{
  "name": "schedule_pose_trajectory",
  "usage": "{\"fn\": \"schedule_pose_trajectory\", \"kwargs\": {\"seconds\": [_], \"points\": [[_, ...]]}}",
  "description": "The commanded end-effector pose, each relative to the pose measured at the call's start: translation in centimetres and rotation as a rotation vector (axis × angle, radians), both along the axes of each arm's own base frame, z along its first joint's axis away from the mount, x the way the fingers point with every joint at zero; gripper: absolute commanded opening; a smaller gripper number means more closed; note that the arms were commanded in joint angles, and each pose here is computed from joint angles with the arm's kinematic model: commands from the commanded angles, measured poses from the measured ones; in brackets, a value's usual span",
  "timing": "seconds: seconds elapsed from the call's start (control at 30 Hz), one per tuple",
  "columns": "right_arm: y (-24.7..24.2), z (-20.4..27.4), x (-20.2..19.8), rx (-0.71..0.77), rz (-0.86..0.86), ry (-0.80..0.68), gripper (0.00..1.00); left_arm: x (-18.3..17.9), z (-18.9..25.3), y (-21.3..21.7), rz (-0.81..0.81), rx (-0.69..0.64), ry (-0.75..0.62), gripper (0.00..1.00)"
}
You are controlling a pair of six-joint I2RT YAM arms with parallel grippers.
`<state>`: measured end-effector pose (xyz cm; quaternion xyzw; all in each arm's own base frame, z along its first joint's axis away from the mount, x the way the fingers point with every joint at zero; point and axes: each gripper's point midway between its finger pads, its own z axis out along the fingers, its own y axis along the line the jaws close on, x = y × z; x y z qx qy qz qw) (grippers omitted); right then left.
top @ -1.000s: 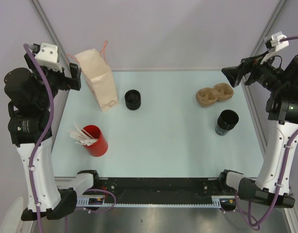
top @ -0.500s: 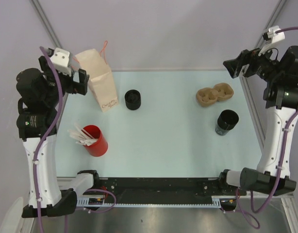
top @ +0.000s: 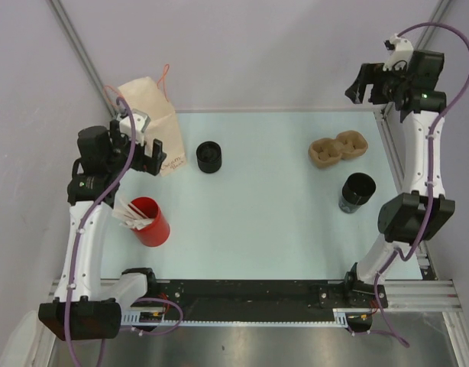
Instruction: Pack the takeout coffee
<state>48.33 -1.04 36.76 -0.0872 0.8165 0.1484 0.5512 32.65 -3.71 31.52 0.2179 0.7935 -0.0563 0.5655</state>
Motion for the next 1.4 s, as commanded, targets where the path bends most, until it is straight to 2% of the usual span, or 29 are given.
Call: {"fn": "schedule_pose_trajectory", "kwargs": {"seconds": [0.0,0.13,0.17,0.23,0.27,0.4,0.77,0.9,1.17,1.37], "points": [[0.6,-3.3,2.7,-0.07,-0.031,0.101,0.91,0.7,-1.2,-0.8,-0.069,0.012,-0.052,1.0],[0.6,-7.0,5.0,-0.106,-0.061,0.187,0.79,0.7,-3.4,-0.9,-0.086,0.01,-0.025,1.0],[0.7,-7.8,5.4,-0.113,-0.06,0.202,0.71,0.6,-3.7,-1.1,-0.097,0.004,-0.022,0.99],[0.7,-9.9,6.2,-0.128,-0.065,0.24,0.62,0.5,-4.5,-1.3,-0.109,-0.006,-0.008,0.99],[0.7,-10.6,6.5,-0.133,-0.061,0.252,0.61,0.4,-4.7,-1.5,-0.119,-0.014,-0.002,0.99],[0.6,-14.5,7.4,-0.168,-0.057,0.323,0.61,0.2,-5.3,-1.9,-0.134,-0.035,0.015,0.99],[-0.1,-20.7,7.8,-0.302,-0.096,0.457,0.61,-0.6,-6.2,-2.6,-0.168,-0.065,0.061,1.0],[-0.2,-21.9,6.9,-0.319,-0.07,0.506,0.51,-0.8,-6.7,-2.7,-0.175,-0.069,0.073,0.99],[-1.5,-23.0,4.8,-0.313,-0.03,0.573,0.57,-1.0,-6.9,-2.8,-0.179,-0.072,0.073,0.99],[-1.8,-24.3,3.9,-0.303,-0.002,0.624,0.56,-1.1,-7.1,-3.0,-0.188,-0.079,0.076,0.99]]}}
